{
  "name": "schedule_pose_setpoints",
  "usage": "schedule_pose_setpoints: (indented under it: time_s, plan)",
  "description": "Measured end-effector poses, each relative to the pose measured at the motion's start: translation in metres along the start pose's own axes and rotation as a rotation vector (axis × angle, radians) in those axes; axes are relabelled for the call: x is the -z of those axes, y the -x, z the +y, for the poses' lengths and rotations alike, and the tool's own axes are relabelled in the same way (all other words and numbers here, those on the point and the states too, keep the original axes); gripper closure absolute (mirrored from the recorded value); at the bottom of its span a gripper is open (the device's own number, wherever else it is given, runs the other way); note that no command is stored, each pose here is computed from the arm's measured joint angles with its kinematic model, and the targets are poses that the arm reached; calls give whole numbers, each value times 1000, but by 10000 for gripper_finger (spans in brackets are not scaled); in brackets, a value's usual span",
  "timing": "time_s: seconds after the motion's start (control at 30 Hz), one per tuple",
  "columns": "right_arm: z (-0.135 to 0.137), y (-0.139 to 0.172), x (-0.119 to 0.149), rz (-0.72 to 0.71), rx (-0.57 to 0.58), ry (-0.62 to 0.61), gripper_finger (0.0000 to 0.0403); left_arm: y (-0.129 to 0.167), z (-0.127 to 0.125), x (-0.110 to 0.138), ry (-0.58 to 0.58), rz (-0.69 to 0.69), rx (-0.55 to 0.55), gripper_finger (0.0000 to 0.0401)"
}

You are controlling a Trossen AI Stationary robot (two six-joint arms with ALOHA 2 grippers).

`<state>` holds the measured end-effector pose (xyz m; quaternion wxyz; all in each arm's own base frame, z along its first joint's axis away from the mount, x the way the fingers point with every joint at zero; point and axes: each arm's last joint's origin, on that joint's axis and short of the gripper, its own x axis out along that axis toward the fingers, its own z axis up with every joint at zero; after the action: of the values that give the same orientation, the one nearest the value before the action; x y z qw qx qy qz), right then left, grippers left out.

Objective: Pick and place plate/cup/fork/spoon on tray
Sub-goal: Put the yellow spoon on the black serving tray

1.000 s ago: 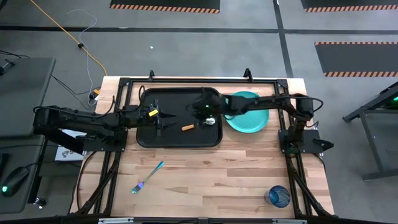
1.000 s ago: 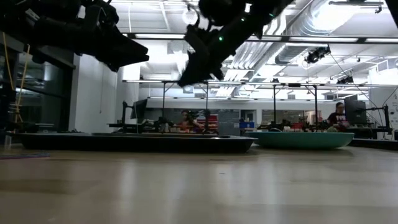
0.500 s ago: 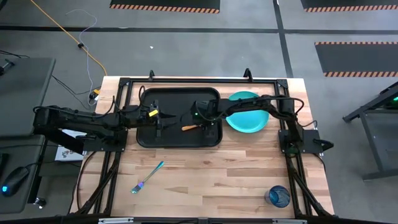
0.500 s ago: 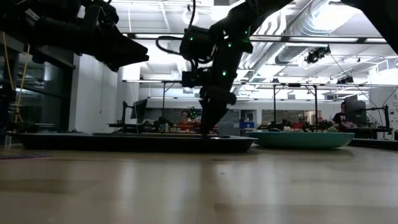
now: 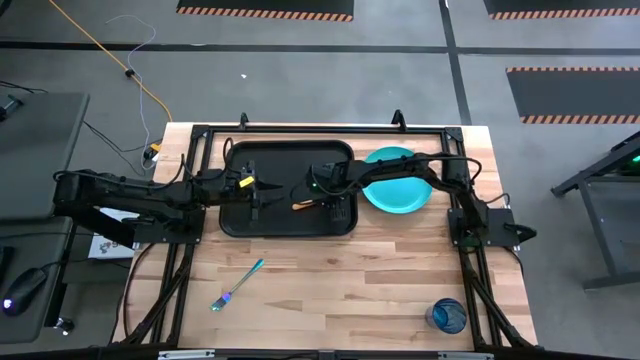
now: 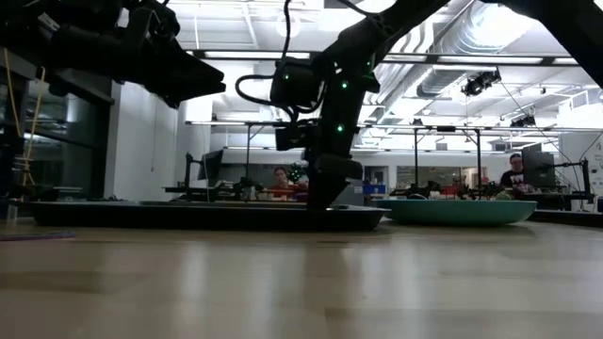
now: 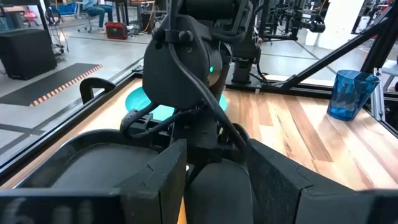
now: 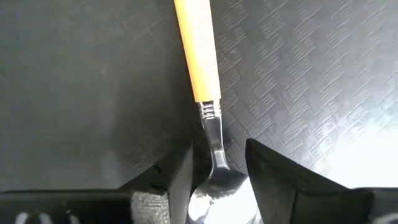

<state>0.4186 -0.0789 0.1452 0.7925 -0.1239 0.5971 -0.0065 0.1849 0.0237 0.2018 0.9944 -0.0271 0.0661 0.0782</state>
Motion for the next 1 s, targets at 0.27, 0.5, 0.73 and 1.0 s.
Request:
schedule_pose_setpoints:
  time_s: [0.27, 0.5, 0.73, 1.0]
  plan:
    - [-1, -2, 1, 9, -2, 1, 273, 0, 0, 0, 0, 0, 0, 245]
    - [0, -3, 3, 29, -3, 9, 378, 0, 0, 0, -13, 0, 0, 245]
    - [-1, 1, 4, 33, 20, 2, 384, 0, 0, 0, -52, 0, 0, 245]
    - [-8, 29, 5, 17, 49, -57, 398, 0, 0, 1, -73, 6, 0, 245]
